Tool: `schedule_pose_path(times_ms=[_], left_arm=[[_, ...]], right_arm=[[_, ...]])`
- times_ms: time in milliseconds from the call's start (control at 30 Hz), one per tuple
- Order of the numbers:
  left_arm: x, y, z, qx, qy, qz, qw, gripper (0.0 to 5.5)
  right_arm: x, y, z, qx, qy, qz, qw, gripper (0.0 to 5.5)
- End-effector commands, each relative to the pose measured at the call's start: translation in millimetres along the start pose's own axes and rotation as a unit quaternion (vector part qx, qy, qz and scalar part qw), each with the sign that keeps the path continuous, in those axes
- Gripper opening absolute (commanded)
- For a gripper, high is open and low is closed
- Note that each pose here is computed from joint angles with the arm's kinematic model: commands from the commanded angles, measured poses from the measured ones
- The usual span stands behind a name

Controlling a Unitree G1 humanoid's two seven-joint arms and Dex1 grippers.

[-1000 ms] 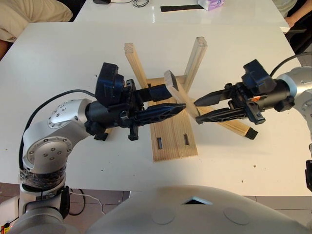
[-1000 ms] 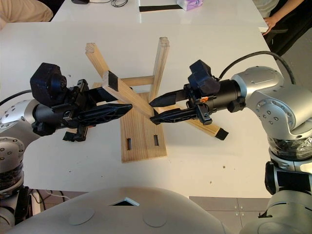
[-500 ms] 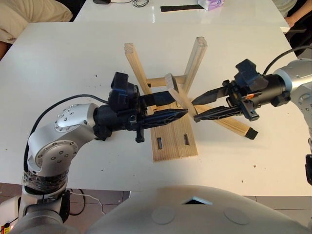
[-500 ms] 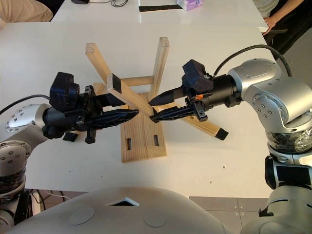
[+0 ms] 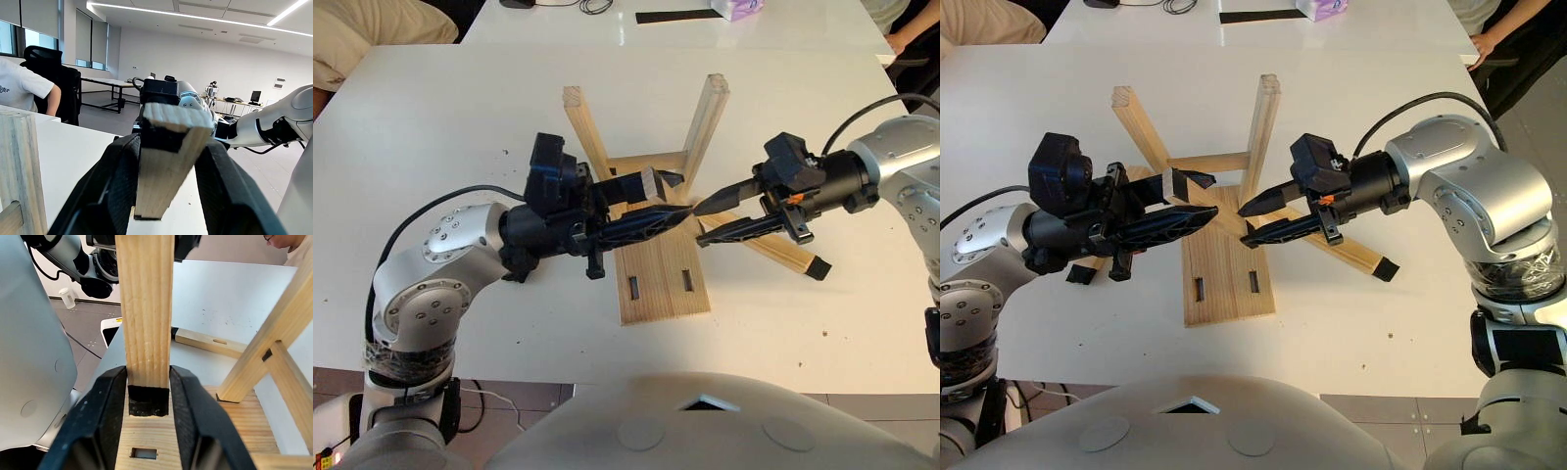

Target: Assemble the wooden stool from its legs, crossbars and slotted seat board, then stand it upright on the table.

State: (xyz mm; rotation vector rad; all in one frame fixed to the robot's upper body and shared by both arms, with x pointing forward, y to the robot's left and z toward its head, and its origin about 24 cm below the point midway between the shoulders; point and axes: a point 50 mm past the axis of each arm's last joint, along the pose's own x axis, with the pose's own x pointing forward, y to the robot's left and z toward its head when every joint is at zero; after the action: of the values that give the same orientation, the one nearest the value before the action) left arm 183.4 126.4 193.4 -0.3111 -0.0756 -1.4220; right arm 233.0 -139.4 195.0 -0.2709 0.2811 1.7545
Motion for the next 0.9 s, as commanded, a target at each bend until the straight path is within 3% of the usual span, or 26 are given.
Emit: schedule_pose_path(times_ms=[33, 567, 700, 900], left_arm=[[1, 0, -3, 0.009, 0.020, 0.001, 1.000, 1.89], [4, 3, -17, 0.028, 0.059, 0.006, 0.998, 1.89], [5, 0, -17, 0.028, 0.058, -0.003, 0.998, 1.44], [5, 3, -16, 0.033, 0.061, 0.008, 0.998, 1.39]], right_arm=[[3, -1, 7, -0.020, 0.009, 0.000, 1.000, 1.32], [8, -7, 2, -0.018, 0.026, -0.007, 0.999, 1.32], [6, -9, 1, -0.021, 0.033, -0.018, 0.999, 1.32], [4, -9, 1, -0.023, 0.037, -0.022, 0.999, 1.32]])
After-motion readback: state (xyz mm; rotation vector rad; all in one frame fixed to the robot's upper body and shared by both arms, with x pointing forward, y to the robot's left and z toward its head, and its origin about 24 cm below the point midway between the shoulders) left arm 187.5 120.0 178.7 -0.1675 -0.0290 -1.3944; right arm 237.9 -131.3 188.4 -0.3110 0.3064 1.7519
